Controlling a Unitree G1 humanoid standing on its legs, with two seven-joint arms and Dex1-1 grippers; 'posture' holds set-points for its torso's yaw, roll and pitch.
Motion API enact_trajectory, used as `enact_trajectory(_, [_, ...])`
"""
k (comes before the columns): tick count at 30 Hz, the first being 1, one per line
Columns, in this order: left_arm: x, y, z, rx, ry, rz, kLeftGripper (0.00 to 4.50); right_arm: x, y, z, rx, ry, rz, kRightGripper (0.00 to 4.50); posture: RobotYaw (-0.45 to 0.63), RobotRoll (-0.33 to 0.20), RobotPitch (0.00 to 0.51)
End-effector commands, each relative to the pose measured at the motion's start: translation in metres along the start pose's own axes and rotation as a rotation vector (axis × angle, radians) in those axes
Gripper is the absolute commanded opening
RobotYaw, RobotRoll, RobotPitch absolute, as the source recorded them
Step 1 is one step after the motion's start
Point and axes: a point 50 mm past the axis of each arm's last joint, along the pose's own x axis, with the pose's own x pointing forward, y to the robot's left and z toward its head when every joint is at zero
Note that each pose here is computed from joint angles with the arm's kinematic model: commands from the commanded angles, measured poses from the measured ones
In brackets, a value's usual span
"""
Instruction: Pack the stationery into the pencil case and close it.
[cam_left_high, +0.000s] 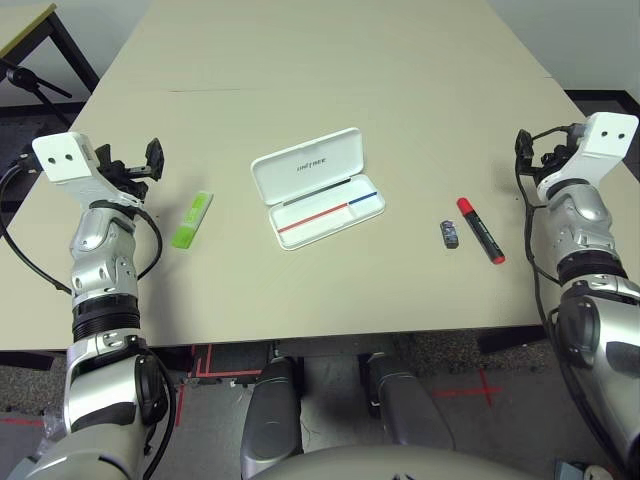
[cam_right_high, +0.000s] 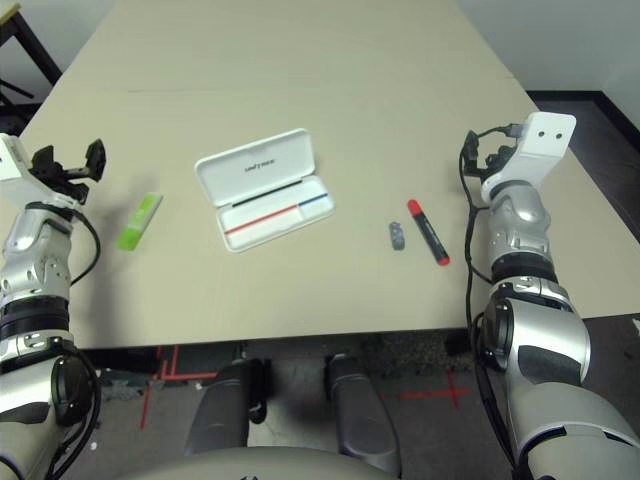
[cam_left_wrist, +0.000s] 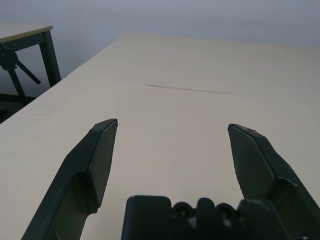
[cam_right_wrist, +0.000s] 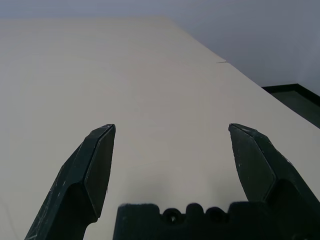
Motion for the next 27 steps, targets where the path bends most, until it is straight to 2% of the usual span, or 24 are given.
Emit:
enact_trajectory(1, [0.000, 0.004, 0.000, -0.004, -0.003, 0.009, 4.46, -0.002, -0.003, -0.004, 0.016, 0.001, -0.020, 4.50, -0.04, 0.000, 0.158])
enact_trajectory(8, [-0.001, 0.004, 0.000, -0.008, -0.009, 0.011, 4.46, 0.000, 0.000, 0.000, 0.016, -0.001, 0.015, 4.50, -0.03, 0.000, 0.153])
enact_trajectory(18, [-0.005, 0.008, 0.006, -0.006, -0.030, 0.012, 4.46, 0.007, 0.013, 0.013, -0.024, 0.038, 0.266, 4.50, 0.00, 0.000, 0.150])
enact_trajectory(22, [-0.007, 0.010, 0.008, 0.008, -0.024, -0.003, 4.46, 0.009, 0.024, 0.022, -0.007, 0.073, 0.432, 4.50, 0.00, 0.000, 0.147])
enact_trajectory(27, [-0.010, 0.007, 0.012, 0.040, -0.009, -0.079, 4.46, 0.000, 0.042, 0.027, -0.072, 0.187, 0.762, 4.50, 0.01, 0.000, 0.147])
